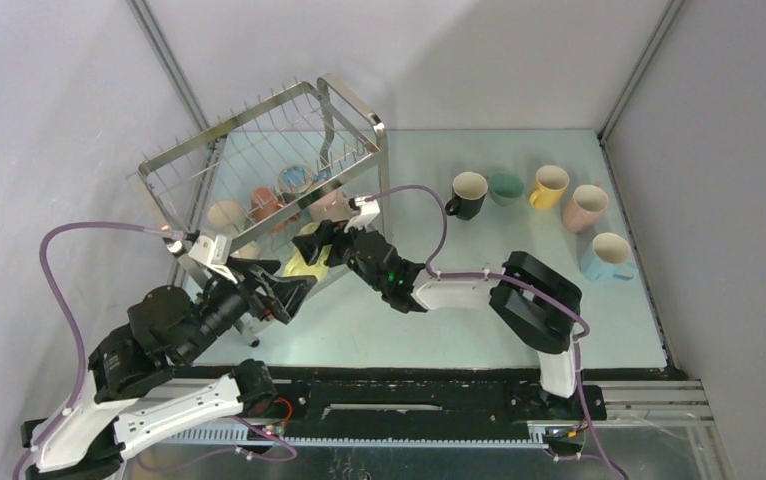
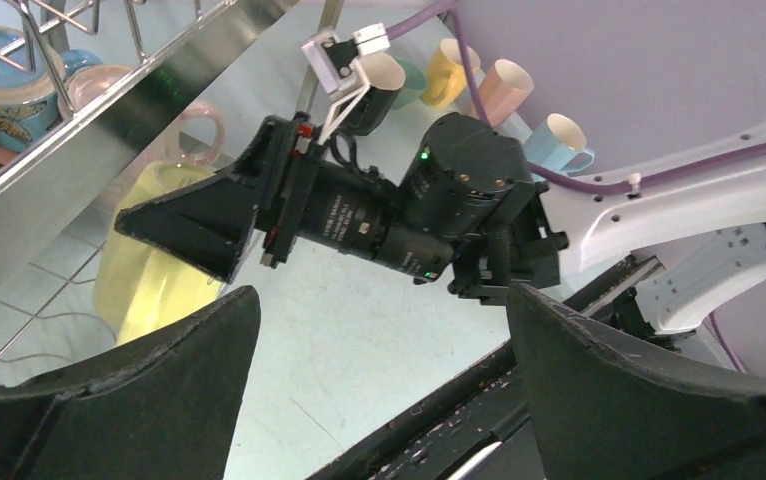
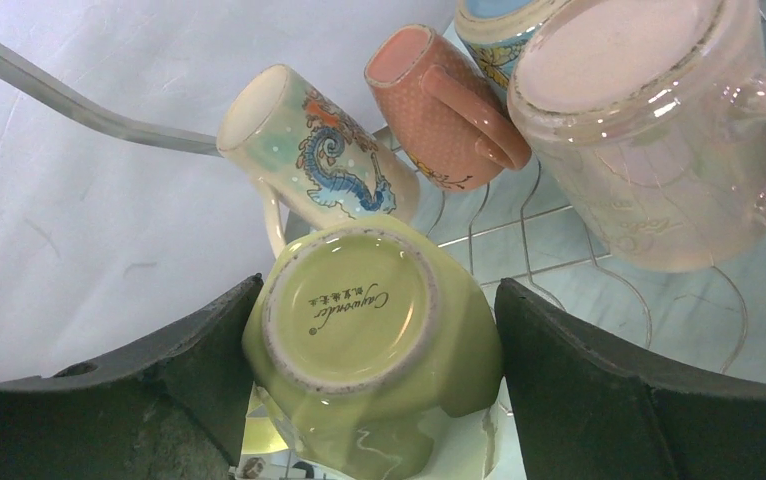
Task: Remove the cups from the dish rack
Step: Unload the cup from the dish rack.
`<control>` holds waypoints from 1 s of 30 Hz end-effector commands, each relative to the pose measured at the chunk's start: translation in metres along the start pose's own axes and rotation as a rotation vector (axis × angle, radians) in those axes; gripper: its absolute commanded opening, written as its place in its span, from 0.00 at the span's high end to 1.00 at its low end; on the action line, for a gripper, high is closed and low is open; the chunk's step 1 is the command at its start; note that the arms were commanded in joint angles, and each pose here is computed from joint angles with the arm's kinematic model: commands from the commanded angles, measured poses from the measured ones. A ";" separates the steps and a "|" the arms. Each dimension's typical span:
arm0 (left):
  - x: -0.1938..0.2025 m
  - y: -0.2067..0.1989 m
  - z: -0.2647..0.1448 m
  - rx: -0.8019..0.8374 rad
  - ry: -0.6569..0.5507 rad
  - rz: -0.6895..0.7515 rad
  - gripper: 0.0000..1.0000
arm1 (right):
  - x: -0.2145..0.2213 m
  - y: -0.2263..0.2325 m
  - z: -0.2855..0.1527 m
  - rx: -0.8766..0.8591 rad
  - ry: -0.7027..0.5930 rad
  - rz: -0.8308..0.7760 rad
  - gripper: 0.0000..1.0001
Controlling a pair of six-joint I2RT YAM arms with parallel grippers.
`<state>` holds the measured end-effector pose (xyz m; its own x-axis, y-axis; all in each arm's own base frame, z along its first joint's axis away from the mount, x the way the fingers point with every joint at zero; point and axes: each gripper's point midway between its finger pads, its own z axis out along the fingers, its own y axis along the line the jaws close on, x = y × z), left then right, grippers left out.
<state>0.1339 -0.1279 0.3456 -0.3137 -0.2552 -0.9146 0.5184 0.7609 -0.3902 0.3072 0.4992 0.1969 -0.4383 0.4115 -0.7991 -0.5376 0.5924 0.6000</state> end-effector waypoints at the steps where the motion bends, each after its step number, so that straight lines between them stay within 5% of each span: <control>1: 0.006 0.004 0.007 -0.027 -0.005 -0.019 0.00 | -0.078 0.049 -0.018 -0.138 -0.184 0.154 0.73; 17: 0.040 0.015 0.025 -0.094 0.047 -0.074 0.03 | -0.088 0.028 -0.062 -0.106 -0.218 0.234 0.73; 30: 0.075 0.003 0.041 -0.054 0.074 -0.275 0.05 | -0.094 -0.003 -0.109 -0.082 -0.242 0.337 0.73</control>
<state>0.1457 -0.1568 0.2682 -0.4685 -0.3086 -0.8278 0.3850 0.7720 -0.5057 0.2674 0.4065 0.1993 -0.4954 0.5440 -0.6772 -0.4258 0.5275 0.7352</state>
